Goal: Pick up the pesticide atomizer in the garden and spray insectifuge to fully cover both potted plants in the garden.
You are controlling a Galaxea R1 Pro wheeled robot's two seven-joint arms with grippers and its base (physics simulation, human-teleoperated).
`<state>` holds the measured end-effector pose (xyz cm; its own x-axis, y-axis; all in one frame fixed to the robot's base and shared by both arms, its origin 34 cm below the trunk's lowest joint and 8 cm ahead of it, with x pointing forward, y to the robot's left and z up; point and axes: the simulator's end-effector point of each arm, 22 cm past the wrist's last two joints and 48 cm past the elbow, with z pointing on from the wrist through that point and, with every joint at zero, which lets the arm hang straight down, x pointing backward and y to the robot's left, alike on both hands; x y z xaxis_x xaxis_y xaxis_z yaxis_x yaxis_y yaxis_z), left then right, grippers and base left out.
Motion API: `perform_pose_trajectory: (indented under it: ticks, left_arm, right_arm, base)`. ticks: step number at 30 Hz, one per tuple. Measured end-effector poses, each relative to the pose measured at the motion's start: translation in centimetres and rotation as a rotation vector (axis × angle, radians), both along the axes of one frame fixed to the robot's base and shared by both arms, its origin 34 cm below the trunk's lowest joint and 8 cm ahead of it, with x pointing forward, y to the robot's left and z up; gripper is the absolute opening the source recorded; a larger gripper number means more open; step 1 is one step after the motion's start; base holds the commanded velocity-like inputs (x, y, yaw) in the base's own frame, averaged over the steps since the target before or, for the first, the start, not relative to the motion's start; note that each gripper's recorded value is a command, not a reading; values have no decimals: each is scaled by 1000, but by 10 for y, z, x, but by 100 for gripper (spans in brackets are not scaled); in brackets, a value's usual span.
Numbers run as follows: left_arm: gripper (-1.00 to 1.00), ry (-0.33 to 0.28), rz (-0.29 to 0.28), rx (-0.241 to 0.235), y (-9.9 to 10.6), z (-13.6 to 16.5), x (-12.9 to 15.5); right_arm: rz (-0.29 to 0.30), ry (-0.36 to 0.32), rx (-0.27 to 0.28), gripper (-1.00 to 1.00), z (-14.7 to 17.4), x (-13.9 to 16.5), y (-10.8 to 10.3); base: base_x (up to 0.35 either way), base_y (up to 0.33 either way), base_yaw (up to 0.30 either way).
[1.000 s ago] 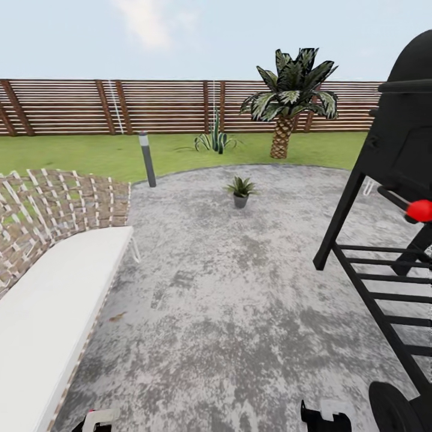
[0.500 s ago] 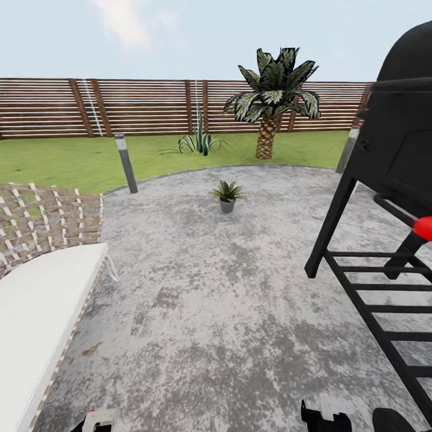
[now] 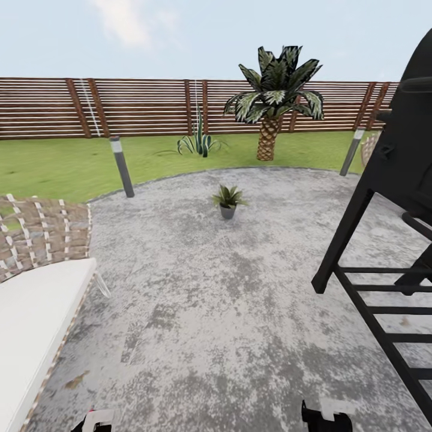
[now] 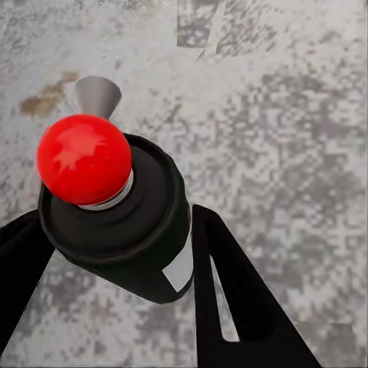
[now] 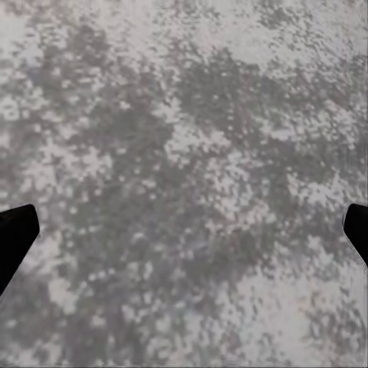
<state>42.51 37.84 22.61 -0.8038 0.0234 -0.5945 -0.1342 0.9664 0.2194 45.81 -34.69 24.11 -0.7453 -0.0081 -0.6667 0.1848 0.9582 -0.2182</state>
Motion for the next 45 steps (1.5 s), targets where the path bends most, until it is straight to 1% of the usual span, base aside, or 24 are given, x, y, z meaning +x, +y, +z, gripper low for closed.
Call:
perform_pose_trajectory:
  ticks: [45]
  left_arm:
    - [-100,1,0,0,0,0,-1]
  right_arm:
    - [-2,0,-2,100,0,0,-1]
  base:
    - [337,0,0]
